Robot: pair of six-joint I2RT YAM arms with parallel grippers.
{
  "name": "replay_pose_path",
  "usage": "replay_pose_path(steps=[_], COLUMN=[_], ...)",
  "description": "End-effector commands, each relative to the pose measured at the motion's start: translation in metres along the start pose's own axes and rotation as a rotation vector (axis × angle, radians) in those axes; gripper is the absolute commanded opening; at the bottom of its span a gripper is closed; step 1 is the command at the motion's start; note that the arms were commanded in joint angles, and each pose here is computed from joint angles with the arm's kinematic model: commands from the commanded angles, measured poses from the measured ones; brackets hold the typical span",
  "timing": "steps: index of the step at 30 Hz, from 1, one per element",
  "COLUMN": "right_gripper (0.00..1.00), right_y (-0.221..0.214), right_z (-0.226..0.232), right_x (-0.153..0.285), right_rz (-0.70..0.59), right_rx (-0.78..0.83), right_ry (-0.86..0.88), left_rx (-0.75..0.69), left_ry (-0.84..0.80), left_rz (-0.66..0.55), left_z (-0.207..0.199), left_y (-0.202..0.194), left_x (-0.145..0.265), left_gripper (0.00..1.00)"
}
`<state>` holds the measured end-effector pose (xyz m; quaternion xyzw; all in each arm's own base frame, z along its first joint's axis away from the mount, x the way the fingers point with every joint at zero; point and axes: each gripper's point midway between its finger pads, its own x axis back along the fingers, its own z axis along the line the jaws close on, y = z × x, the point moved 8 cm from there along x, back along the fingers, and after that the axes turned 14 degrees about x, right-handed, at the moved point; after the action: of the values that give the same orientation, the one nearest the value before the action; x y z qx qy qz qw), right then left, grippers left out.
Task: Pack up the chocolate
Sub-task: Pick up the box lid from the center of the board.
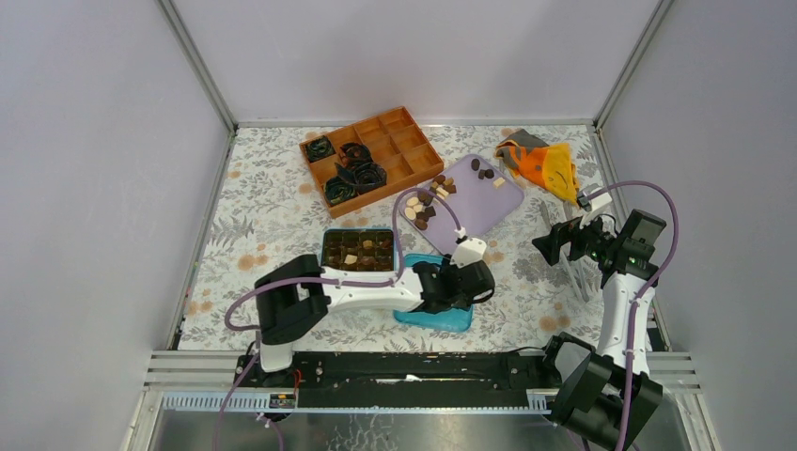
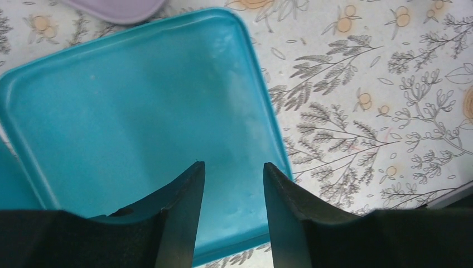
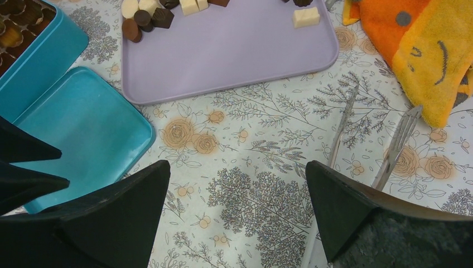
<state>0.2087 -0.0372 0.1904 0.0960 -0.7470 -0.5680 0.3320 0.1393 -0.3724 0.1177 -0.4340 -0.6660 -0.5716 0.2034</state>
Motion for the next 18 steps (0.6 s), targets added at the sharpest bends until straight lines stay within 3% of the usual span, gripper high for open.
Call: replay_pose_path(steps=[1, 14, 18], right_gripper=[1.0, 1.0, 1.0], right_y=[0.001, 0.0, 0.0], right_z=[-0.004, -0.004, -0.004], right_x=[0.0, -0.001, -0.001], right_rz=[-0.008, -0.005, -0.004], right_rx=[0.029, 0.03, 0.03], right_ry=[-0.009, -0.008, -0.007], left_rx=[-0.013, -0.056, -0.075], left_ry=[0.039, 0.107, 0.12], left_rz=[0.009, 0.041, 0.057], left_z=[-0.015, -0.033, -0.037], left_y=[-0.005, -0.017, -0.022], left_x=[-0.004, -0.024, -0.03], left_gripper=[0.48, 0.47, 0.42])
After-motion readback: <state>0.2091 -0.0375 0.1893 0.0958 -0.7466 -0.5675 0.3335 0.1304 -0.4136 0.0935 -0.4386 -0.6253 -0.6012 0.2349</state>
